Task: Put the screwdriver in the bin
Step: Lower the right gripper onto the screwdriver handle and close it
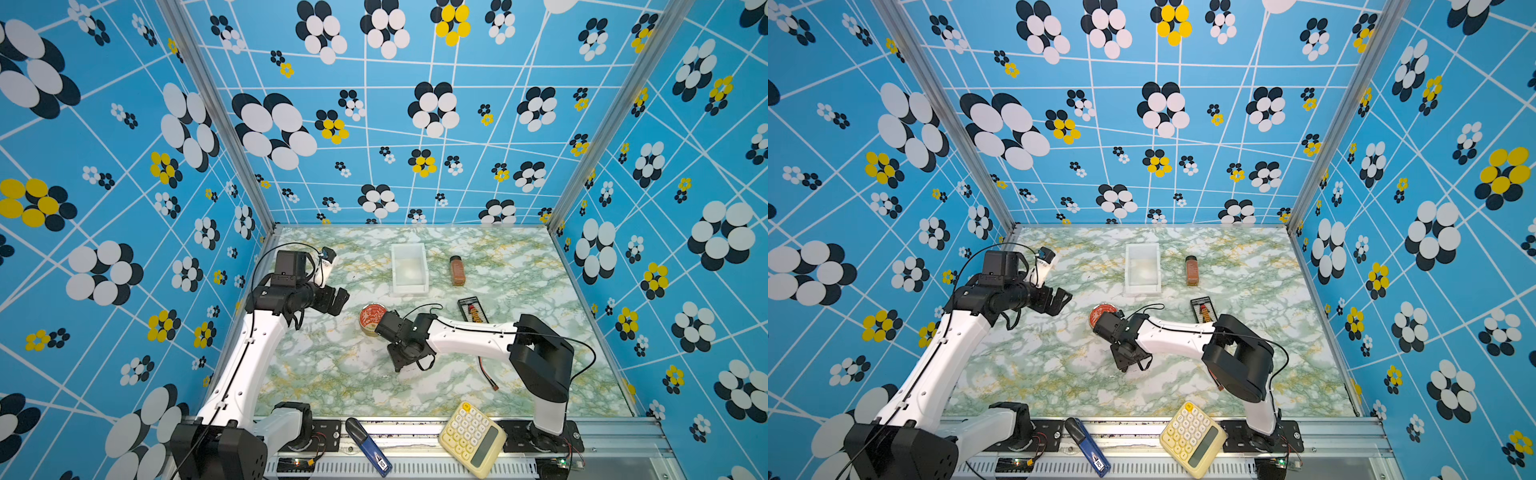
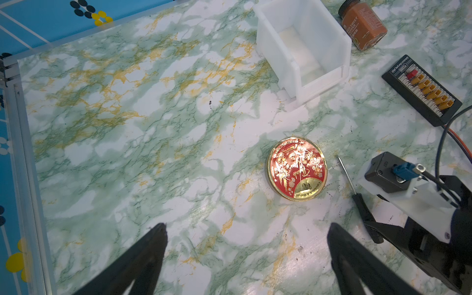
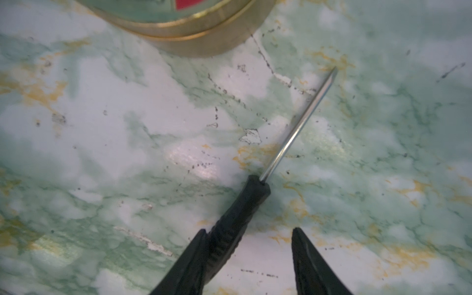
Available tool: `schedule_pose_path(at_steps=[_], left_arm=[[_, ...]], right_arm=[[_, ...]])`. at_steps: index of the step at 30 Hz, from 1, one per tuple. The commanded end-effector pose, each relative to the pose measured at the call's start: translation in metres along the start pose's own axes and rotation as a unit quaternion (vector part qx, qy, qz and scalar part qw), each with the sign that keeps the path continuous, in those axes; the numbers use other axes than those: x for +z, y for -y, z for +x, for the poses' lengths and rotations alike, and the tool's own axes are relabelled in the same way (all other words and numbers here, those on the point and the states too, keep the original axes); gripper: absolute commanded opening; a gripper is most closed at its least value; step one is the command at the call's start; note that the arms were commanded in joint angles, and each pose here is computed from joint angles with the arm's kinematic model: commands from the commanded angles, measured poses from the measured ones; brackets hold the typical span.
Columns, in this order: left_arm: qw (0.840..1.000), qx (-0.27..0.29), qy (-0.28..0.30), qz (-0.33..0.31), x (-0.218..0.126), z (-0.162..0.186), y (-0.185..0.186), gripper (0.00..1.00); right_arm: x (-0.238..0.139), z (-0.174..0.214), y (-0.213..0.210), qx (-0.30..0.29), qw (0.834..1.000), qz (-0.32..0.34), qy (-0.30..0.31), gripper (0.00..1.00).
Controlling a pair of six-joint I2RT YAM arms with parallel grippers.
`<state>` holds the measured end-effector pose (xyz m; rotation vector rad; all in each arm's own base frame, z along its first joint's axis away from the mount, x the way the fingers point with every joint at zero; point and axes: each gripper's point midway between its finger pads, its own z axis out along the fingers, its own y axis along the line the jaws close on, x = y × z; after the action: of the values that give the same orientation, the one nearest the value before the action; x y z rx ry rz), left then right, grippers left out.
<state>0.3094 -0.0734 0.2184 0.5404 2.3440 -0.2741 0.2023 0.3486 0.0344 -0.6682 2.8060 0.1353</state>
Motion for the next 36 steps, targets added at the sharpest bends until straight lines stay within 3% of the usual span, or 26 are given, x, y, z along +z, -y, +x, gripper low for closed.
schedule_pose_path(at_steps=[1,36], left_arm=[[1.0,-0.004,0.011,0.004,-0.001,-0.004,0.003,0.99],[0.997,0.02,-0.001,0.073,-0.007,0.003,0.038,0.99]], right_arm=[[-0.002,0.008,0.014,0.004,1.0,0.029,-0.008,0.54],[0.015,0.01,-0.004,0.013,0.999,-0.006,-0.029,0.48]])
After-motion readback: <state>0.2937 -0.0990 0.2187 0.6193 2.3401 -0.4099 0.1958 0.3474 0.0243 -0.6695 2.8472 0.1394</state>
